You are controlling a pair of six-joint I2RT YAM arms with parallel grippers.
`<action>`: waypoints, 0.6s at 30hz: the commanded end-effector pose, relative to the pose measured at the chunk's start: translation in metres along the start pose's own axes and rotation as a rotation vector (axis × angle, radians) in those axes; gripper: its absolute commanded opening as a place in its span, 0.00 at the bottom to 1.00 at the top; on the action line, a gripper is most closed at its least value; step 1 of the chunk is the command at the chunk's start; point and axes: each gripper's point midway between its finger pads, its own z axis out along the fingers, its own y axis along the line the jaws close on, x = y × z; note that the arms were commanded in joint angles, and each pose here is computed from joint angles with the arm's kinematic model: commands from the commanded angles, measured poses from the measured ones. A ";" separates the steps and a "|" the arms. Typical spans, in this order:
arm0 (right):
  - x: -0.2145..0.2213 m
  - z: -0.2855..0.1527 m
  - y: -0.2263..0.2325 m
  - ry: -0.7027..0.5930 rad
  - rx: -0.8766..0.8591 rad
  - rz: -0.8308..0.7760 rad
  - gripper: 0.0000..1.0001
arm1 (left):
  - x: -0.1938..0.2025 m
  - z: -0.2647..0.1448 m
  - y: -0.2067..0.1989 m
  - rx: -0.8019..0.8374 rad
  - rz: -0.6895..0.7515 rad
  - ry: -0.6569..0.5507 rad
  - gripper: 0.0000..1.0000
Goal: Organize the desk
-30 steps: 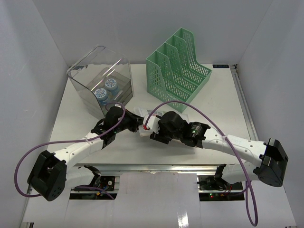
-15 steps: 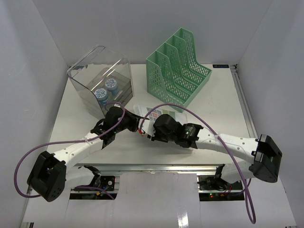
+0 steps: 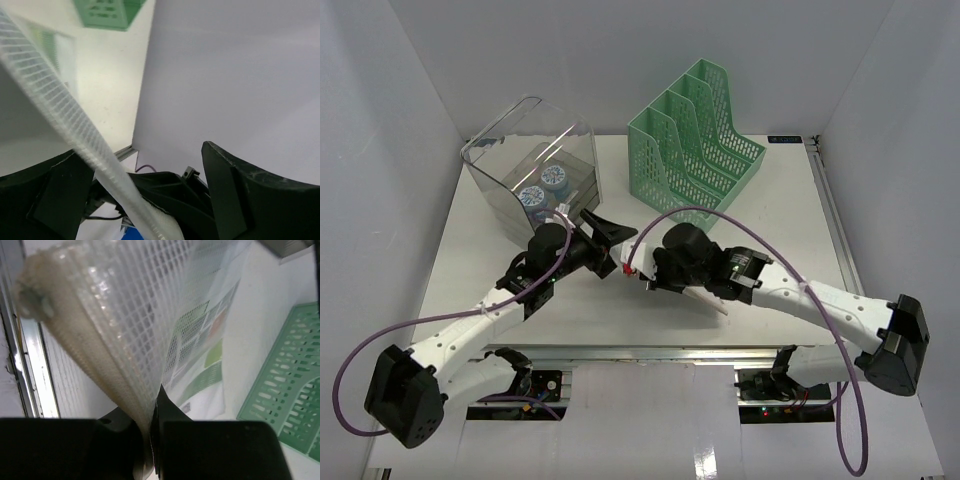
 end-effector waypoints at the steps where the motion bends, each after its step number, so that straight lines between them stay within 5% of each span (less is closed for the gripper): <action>1: -0.061 -0.057 -0.011 -0.255 -0.069 -0.028 0.08 | -0.015 -0.024 -0.074 0.149 0.212 -0.090 0.98; 10: -0.063 -0.144 -0.114 -0.381 0.288 -0.002 0.08 | -0.016 -0.073 -0.152 0.307 0.596 -0.151 0.98; 18: -0.073 -0.222 -0.202 -0.518 0.556 0.070 0.08 | -0.008 -0.109 -0.121 0.309 0.657 -0.173 0.98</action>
